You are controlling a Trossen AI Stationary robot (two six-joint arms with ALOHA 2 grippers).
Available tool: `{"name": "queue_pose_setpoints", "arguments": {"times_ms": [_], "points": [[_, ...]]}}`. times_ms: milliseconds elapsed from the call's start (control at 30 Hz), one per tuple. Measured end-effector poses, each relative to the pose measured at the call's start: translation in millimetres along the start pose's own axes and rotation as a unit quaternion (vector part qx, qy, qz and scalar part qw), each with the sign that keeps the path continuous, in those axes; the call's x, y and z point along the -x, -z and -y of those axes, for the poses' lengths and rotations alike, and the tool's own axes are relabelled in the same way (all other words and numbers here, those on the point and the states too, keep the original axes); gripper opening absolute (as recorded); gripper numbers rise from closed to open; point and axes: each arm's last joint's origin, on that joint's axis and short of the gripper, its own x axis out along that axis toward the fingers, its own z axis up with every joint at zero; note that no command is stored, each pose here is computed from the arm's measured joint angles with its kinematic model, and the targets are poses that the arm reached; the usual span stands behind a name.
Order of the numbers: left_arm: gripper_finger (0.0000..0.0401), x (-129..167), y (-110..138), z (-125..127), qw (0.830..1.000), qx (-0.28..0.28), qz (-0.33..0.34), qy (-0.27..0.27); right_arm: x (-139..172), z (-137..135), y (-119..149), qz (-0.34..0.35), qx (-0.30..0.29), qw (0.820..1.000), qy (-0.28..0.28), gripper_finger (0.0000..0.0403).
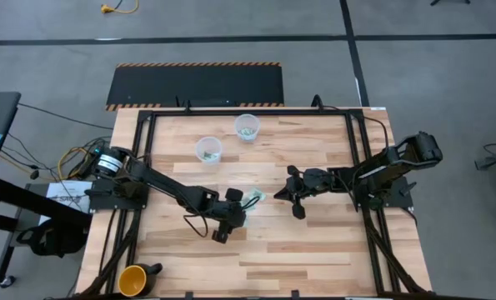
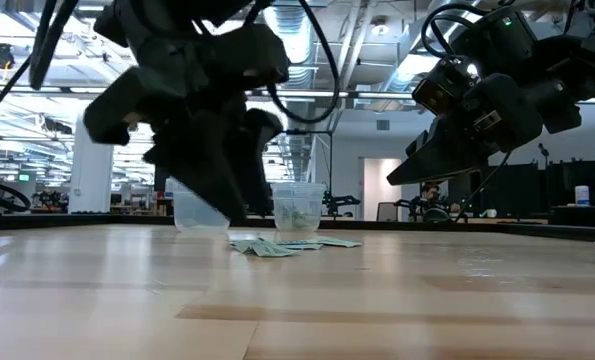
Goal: Pick and place items into bin
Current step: Put the stevia packet into the bottom transparent bin
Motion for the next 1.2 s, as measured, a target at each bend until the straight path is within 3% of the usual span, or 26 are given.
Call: {"name": "queue_pose_setpoints", "arguments": {"times_ms": [333, 733, 1200], "points": [[0.0213, -24, 7, -4, 1.0, 0.009, -0.008, 0.019, 0, 0, 0, 0.0, 0.0, 1.0, 0.0, 0.001], [0.0209, -25, 8, -8, 0.999, 0.019, -0.009, 0.027, 0, 0, 0, 0.0, 0.0, 1.0, 0.0, 0.001], [0.0103, -26, 8, -9, 0.999, 0.028, -0.011, 0.026, 0, 0, 0, 0.0, 0.0, 1.0, 0.0, 0.001]]}}
